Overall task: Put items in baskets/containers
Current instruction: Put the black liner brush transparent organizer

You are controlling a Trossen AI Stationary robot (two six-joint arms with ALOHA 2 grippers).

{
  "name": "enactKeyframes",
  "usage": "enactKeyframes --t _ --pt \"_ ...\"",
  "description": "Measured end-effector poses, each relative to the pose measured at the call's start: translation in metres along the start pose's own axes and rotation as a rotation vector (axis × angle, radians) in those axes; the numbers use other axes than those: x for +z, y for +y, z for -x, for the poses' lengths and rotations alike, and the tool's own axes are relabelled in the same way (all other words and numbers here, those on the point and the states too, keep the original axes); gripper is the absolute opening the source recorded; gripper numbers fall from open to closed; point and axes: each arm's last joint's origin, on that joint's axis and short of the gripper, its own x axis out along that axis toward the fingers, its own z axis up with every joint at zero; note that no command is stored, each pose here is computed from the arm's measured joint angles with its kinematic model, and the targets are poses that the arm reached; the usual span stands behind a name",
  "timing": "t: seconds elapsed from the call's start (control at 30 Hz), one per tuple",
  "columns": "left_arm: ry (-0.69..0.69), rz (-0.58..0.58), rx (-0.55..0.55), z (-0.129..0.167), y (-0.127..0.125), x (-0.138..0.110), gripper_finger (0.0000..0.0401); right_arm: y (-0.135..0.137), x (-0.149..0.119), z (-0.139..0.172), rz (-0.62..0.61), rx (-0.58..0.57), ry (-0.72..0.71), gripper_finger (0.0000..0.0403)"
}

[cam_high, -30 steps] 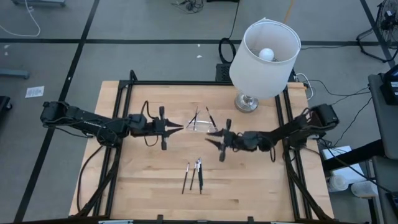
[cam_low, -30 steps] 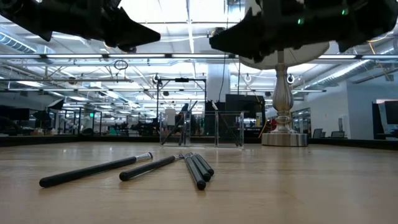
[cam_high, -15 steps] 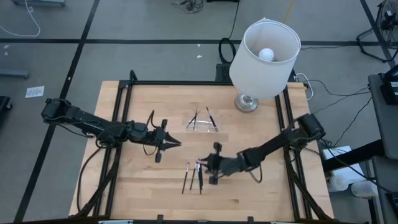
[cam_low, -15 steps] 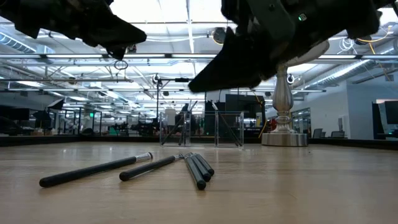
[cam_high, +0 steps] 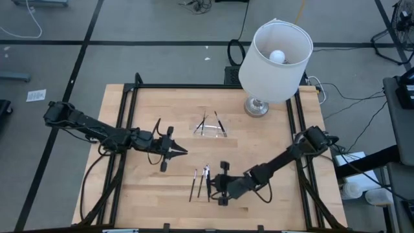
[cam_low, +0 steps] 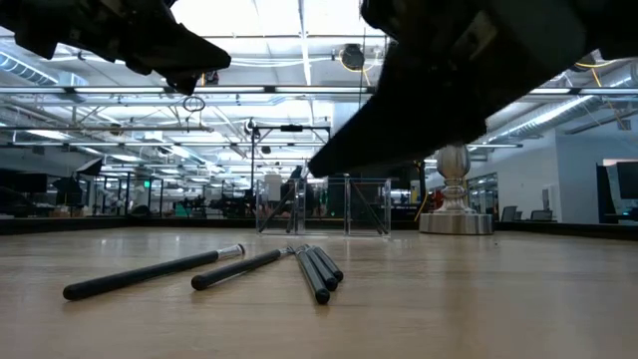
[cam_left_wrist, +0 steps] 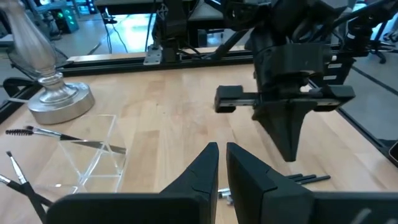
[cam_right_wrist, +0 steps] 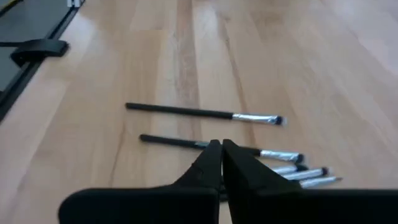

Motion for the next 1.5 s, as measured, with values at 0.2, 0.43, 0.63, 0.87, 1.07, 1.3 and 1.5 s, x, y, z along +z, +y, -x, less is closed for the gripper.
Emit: enactKeyframes --t 0.2,0.43,0.63,0.87,1.07,1.3,1.5 --pt "-0.001 -0.007 0.015 0.000 0.000 0.000 0.0042 -0.003 -0.004 -0.001 -0.024 -0.021 0.039 0.0000" --pt "-0.002 -0.034 0.028 0.000 0.001 0.000 0.0042 -0.004 -0.008 -0.006 -0.005 -0.028 0.048 0.0000" --pt "-0.005 -0.033 0.029 0.000 0.001 0.000 0.0042 -0.004 -0.011 -0.013 0.007 -0.012 0.066 0.0000" --pt "-0.006 -0.033 0.029 0.000 0.001 0.001 0.0042 -0.005 -0.012 -0.014 0.005 -0.004 0.064 0.0000" --pt "-0.006 -0.033 0.029 0.000 0.001 0.001 0.0042 -0.008 -0.010 -0.016 -0.005 0.001 0.065 0.0000" --pt "-0.006 -0.033 0.030 0.000 0.001 0.001 0.0042 -0.006 -0.009 -0.017 -0.015 0.015 0.038 0.0000" --pt "-0.006 -0.032 0.031 0.000 0.001 0.001 0.0042 -0.008 -0.013 -0.019 -0.005 0.005 0.060 0.0000"
